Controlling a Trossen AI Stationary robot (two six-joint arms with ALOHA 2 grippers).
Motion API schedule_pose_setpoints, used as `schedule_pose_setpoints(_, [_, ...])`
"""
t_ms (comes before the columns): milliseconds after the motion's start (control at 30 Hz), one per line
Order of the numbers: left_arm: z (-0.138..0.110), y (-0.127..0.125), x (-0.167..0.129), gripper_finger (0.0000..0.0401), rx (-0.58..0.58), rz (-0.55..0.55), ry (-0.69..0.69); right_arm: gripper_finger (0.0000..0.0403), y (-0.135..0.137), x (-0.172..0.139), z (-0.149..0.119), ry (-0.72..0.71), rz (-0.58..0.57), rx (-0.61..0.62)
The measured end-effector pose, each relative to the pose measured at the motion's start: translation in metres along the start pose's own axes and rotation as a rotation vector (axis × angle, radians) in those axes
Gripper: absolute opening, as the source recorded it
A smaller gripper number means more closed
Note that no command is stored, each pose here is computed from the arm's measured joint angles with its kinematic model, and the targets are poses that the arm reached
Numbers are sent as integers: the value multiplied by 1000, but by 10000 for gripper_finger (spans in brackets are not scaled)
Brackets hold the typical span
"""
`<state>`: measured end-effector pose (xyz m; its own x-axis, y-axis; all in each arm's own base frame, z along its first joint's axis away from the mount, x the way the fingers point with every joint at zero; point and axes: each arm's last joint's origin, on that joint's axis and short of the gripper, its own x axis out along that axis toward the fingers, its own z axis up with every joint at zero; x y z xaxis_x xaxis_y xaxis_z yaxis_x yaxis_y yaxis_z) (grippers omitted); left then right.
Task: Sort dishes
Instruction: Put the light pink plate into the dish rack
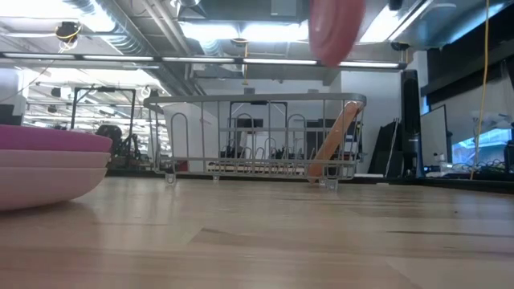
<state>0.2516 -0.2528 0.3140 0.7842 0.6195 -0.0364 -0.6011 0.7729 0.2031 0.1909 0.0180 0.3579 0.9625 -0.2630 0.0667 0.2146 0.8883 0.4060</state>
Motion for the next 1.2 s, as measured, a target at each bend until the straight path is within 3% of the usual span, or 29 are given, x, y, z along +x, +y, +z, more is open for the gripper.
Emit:
schedule_pose_setpoints(67, [0, 0, 1, 155, -1, 2, 0, 7, -9, 2, -16, -92, 40, 53])
schedule_pose_setpoints(233, [0, 1, 6, 155, -1, 16, 3, 7, -33, 8, -60, -162, -15, 211])
schedule_pose_setpoints(433, [0, 2, 12, 155, 7, 32, 9, 7, -40, 17, -80, -284, -34, 367])
schedule_pose_setpoints(733, [-2, 2, 16, 155, 15, 19, 28, 7, -47, 35, -107, -292, -189, 448])
schedule_pose_setpoints(1200, [-2, 2, 16, 155, 16, 4, 42, 7, -50, 37, -115, -274, -235, 494])
